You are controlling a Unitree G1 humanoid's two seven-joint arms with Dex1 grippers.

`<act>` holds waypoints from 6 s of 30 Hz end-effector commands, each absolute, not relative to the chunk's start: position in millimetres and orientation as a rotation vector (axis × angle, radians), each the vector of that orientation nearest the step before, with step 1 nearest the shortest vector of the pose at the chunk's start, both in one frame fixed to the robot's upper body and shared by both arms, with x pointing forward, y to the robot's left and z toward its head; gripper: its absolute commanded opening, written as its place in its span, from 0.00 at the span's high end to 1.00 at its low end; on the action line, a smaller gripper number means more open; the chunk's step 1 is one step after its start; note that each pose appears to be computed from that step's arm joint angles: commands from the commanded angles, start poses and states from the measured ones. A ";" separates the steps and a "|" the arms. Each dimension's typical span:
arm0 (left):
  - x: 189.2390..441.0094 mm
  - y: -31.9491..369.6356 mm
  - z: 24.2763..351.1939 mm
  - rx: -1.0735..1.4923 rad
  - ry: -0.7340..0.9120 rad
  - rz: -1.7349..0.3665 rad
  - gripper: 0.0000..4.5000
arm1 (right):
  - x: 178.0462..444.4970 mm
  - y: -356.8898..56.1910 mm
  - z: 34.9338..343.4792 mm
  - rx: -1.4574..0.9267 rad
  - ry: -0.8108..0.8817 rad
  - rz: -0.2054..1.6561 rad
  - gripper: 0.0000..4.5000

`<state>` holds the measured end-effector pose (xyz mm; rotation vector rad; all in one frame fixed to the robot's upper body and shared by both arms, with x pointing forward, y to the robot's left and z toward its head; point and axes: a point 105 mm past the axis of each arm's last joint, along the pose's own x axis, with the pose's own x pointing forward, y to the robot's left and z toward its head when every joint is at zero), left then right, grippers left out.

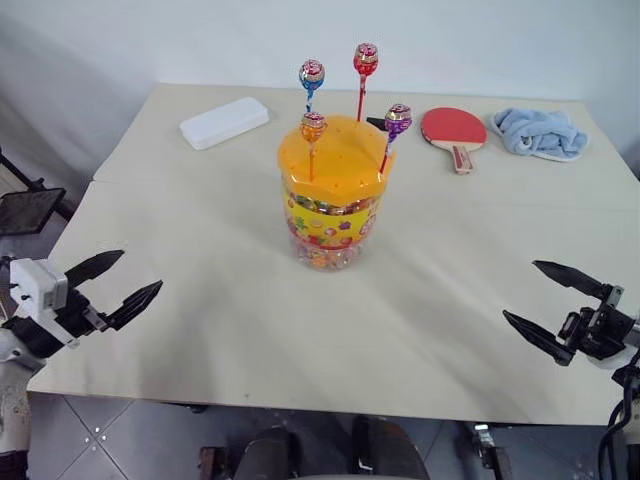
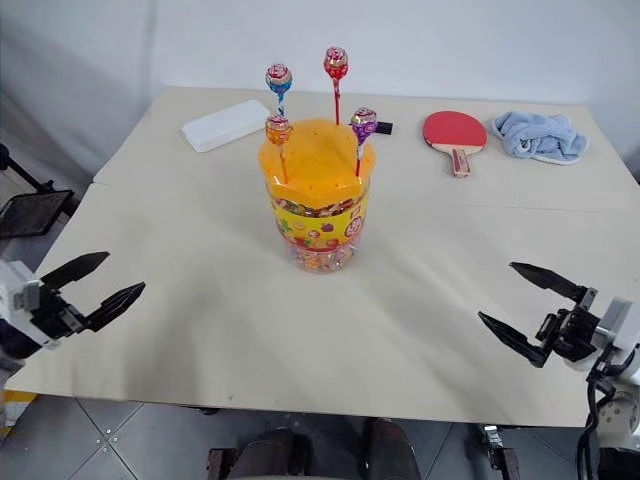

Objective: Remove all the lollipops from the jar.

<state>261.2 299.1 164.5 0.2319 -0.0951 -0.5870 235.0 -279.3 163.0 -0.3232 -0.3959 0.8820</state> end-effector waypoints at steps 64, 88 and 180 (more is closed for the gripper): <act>336.5 80.2 291.7 -0.007 -0.332 -1.283 0.35 | 207.6 -211.9 270.0 -0.237 -0.517 0.903 0.00; 314.4 214.0 318.6 -0.222 -0.413 -1.169 0.99 | 218.7 -186.2 277.8 -0.092 -0.606 1.123 0.00; 370.9 209.4 346.1 -0.038 -0.147 -0.924 1.00 | 228.7 -214.3 274.7 -0.148 -0.563 0.943 0.00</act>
